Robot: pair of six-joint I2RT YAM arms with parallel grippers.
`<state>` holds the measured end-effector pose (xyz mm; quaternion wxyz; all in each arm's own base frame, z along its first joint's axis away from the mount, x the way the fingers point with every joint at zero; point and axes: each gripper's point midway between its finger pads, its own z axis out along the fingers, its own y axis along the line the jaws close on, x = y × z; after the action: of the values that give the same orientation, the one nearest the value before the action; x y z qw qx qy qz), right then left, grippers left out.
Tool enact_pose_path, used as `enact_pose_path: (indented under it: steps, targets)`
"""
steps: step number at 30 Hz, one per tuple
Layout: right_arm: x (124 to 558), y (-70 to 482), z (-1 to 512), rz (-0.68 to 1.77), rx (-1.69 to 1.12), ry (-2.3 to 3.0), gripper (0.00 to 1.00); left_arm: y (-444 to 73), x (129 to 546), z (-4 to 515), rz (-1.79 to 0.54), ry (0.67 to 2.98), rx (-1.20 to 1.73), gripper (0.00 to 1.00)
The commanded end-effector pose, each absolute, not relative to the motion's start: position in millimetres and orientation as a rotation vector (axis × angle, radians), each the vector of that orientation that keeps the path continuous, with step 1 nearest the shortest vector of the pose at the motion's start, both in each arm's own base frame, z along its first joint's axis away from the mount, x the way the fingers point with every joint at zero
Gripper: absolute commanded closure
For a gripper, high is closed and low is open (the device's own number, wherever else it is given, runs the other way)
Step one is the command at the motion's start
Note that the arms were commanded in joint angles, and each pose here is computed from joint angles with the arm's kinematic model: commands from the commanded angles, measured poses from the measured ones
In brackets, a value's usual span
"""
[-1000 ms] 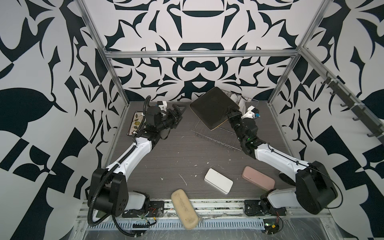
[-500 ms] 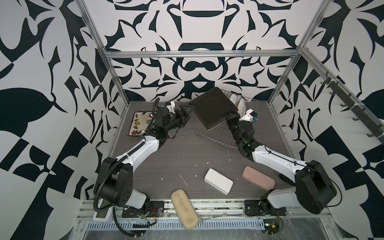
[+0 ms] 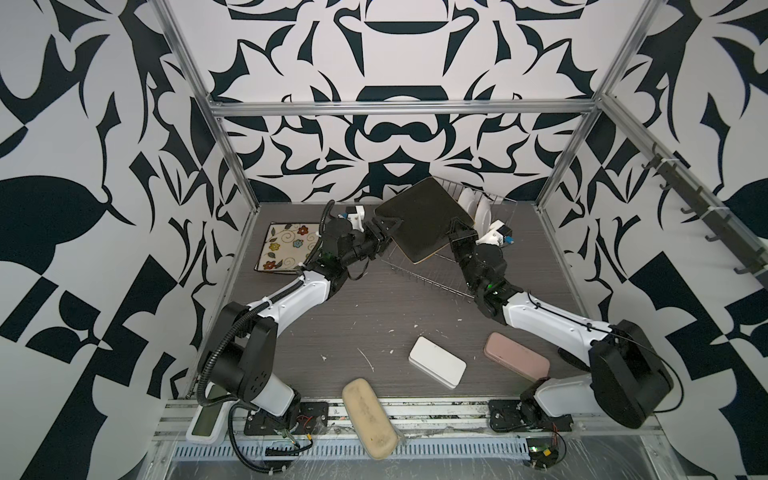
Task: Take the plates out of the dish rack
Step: 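Grasp the dark plate's edge nearest the left gripper while the right gripper holds it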
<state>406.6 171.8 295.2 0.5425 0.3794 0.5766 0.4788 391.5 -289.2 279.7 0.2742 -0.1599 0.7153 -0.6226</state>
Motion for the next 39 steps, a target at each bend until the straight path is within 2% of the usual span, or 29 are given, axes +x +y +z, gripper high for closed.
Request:
enact_pose_path:
  steps: [1, 5, 12, 24, 35, 39]
  targets:
    - [390, 161, 386, 1.402, 0.887, 1.019, 1.00, -292, 392, 280, -1.686, 1.894, -0.418, 0.44]
    - [390, 161, 386, 1.415, 0.895, 1.016, 1.00, -294, 393, 278, -1.703, 1.892, -0.427, 0.51]
    - [388, 160, 387, 1.417, 0.903, 1.022, 1.00, -298, 397, 273, -1.735, 1.889, -0.447, 0.56]
    - [388, 160, 382, 1.426, 0.916, 1.027, 1.00, -299, 397, 274, -1.745, 1.884, -0.443, 0.72]
    - [389, 163, 382, 1.433, 0.917, 1.032, 1.00, -301, 397, 277, -1.756, 1.883, -0.434, 0.73]
    - [388, 164, 382, 1.439, 0.920, 1.033, 1.00, -302, 397, 276, -1.755, 1.885, -0.436, 0.68]
